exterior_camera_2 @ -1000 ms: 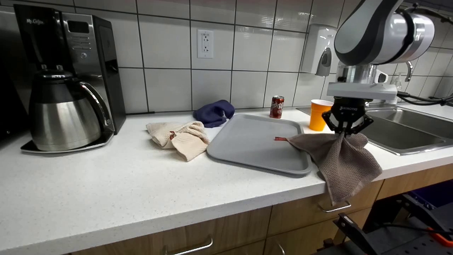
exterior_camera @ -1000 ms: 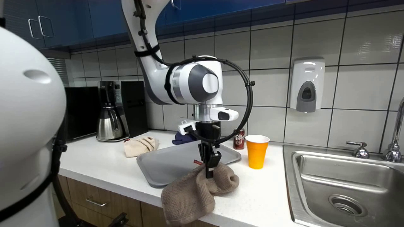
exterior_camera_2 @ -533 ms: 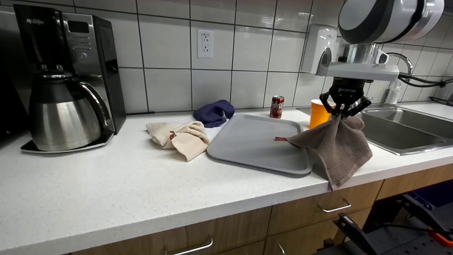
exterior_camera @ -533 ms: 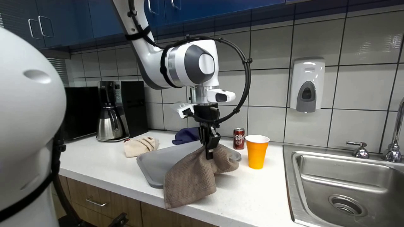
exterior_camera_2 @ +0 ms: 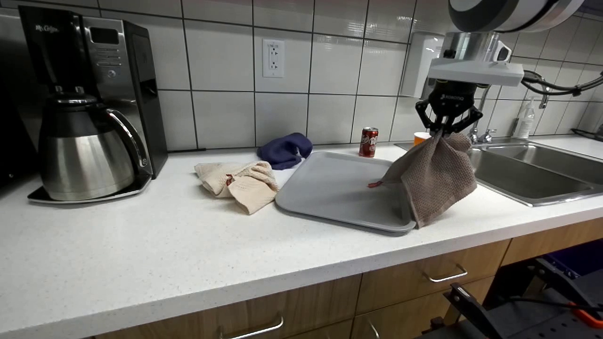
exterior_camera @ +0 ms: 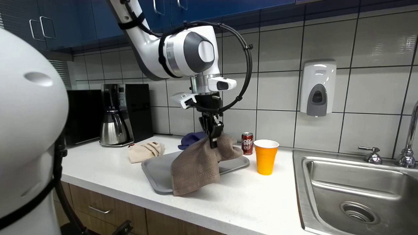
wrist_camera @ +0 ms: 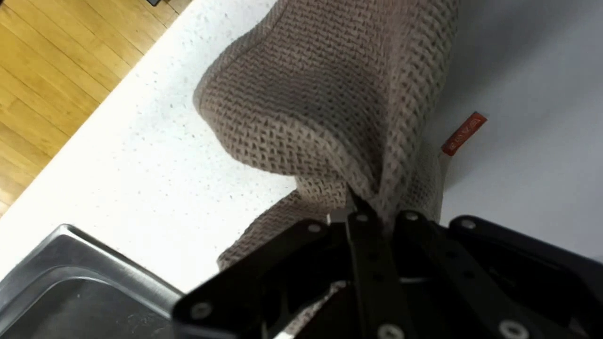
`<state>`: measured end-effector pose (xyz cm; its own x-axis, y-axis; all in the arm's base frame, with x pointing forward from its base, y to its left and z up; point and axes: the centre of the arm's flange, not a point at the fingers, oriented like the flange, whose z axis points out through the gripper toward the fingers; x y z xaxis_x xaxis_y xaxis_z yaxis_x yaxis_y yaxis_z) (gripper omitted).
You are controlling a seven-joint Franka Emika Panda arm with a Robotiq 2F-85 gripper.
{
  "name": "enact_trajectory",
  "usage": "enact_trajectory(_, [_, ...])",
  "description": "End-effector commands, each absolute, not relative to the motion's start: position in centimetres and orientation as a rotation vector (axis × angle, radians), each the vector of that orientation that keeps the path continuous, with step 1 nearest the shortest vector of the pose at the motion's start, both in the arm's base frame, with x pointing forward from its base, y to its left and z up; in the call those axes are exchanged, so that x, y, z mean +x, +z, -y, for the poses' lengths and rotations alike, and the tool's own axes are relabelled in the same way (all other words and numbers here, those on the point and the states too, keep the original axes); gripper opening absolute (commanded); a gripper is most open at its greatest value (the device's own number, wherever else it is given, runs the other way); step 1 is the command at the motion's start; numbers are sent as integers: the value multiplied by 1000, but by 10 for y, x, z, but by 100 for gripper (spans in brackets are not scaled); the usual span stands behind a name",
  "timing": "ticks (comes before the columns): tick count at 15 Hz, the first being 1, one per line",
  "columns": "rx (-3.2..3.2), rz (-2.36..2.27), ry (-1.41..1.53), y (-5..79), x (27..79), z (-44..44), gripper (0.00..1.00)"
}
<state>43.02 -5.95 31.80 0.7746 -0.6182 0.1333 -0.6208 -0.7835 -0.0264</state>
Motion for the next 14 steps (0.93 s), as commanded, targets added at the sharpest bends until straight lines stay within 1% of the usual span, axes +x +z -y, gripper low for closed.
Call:
enact_trajectory(1, [2969,997,240,337,443,53,1])
enact_trajectory(8, [2987,986,275,344,477,49,1])
enact_trajectory(14, [2986,1001,250,331,512,50,1])
